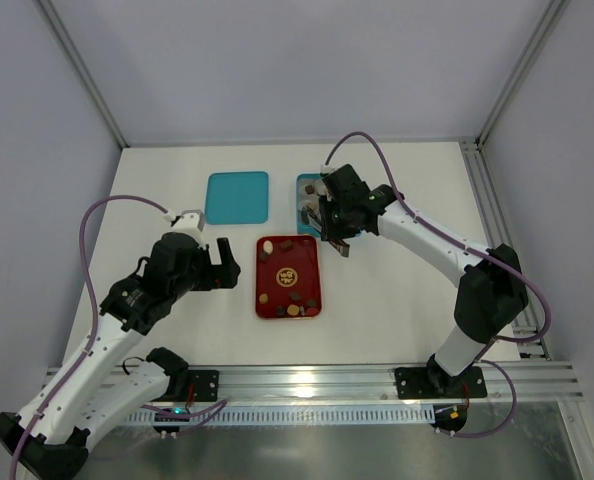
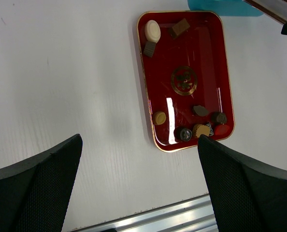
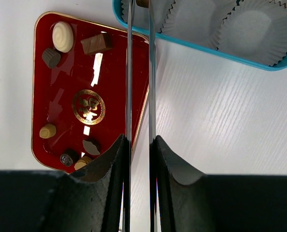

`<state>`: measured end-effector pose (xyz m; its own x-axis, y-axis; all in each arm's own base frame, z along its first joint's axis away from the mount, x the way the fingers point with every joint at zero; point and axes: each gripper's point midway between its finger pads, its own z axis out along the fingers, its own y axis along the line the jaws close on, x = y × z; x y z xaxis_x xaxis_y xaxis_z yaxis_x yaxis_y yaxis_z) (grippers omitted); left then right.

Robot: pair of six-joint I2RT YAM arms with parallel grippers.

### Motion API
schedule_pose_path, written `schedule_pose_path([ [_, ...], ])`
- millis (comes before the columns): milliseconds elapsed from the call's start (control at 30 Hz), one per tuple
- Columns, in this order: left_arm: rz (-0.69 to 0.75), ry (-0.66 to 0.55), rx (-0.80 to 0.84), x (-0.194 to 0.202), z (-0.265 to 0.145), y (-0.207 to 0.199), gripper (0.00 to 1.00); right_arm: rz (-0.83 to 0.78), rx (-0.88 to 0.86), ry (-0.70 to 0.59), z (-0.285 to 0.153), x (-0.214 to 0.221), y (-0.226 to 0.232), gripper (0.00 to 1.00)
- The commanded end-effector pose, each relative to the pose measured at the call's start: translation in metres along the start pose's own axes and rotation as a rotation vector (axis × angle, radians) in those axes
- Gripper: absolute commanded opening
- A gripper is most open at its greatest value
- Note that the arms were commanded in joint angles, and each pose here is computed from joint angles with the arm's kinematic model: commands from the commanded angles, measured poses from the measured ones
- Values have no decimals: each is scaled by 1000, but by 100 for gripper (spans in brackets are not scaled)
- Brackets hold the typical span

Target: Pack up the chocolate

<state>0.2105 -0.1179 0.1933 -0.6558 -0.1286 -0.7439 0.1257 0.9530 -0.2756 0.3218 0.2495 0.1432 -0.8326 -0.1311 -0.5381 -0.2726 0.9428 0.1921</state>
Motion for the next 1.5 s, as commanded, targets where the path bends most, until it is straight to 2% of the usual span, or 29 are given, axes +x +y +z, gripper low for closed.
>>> schedule_pose_path([
  [0,3,-33,0,-7,-1,-1,100,-4,-27,-47,-6,-12,4,21],
  [133,2,-33,-3,-7,0,0,99,-3,-25,-50,-7,-13,3,24],
  [1467,1,-37,-2,-8,-1,0,100,-1,-30,-76,-18,-24,5,31],
])
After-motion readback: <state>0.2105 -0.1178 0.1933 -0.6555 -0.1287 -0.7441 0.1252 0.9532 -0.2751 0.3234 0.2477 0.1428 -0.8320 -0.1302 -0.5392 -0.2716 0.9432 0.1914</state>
